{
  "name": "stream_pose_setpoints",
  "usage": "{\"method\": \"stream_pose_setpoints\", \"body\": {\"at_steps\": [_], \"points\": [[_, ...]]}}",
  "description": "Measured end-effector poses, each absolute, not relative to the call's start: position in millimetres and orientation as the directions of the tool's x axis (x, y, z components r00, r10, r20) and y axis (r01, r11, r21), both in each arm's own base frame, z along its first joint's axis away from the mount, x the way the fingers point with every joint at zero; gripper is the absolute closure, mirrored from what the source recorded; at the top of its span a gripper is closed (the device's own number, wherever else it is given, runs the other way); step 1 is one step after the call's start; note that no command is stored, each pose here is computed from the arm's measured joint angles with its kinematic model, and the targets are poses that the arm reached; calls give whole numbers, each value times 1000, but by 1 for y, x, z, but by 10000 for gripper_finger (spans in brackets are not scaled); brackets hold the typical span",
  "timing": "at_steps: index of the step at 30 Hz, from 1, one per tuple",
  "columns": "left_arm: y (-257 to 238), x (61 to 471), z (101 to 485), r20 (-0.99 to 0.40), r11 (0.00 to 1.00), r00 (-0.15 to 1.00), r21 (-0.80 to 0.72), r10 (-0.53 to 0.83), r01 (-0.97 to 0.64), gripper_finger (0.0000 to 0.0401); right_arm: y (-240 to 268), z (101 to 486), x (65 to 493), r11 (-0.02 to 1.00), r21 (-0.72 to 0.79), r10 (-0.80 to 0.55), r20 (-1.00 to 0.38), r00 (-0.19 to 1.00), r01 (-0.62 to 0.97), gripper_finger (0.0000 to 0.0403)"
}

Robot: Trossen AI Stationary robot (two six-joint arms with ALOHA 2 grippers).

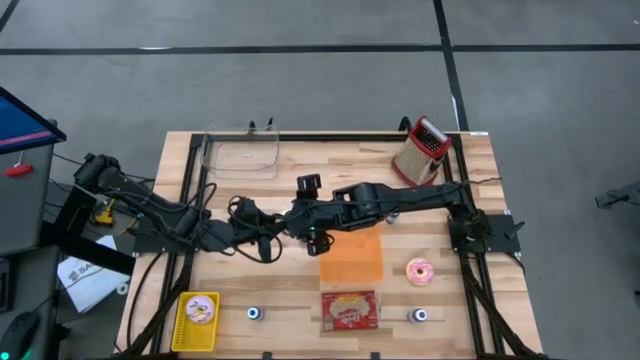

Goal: Pick & Place Food Item
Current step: Put the black donut into the yellow basket

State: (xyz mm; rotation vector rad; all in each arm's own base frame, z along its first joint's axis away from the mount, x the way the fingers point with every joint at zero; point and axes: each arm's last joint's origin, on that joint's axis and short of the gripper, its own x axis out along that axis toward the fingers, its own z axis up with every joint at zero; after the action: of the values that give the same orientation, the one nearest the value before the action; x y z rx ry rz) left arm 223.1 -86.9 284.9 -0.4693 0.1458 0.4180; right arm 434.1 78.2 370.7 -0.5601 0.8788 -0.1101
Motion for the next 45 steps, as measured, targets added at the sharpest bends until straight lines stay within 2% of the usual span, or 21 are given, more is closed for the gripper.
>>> {"method": "stream_pose_setpoints", "body": {"at_steps": [6, 12, 17, 22, 28, 36, 40, 45], "points": [[-80, 213, 286, -270, 816, 888, -360, 373, -452, 358, 86, 388, 418, 852, -516, -334, -671, 661, -93, 138], [-62, 176, 292, -369, 801, 856, -346, 363, -489, 349, 81, 409, 392, 896, -444, -331, -692, 642, -17, 137], [-53, 146, 289, -514, 775, 825, -415, 234, -477, 347, 84, 422, 376, 930, -368, -287, -700, 654, 14, 137], [-53, 130, 287, -617, 758, 787, -512, 2, -404, 356, 92, 425, 371, 940, -341, -257, -701, 665, 5, 137], [-55, 117, 276, -758, 747, 619, -529, -203, -403, 363, 100, 422, 365, 946, -324, -253, -729, 635, 5, 137], [-68, 121, 269, -783, 721, 394, -609, -481, -330, 362, 113, 422, 360, 953, -303, -233, -735, 637, -2, 137], [-76, 126, 262, -787, 712, 284, -617, -548, -335, 362, 115, 421, 359, 956, -292, -230, -736, 637, 8, 137], [-95, 131, 251, -812, 751, 142, -578, -565, -318, 361, 120, 421, 357, 960, -279, -223, -737, 638, 13, 137]]}}
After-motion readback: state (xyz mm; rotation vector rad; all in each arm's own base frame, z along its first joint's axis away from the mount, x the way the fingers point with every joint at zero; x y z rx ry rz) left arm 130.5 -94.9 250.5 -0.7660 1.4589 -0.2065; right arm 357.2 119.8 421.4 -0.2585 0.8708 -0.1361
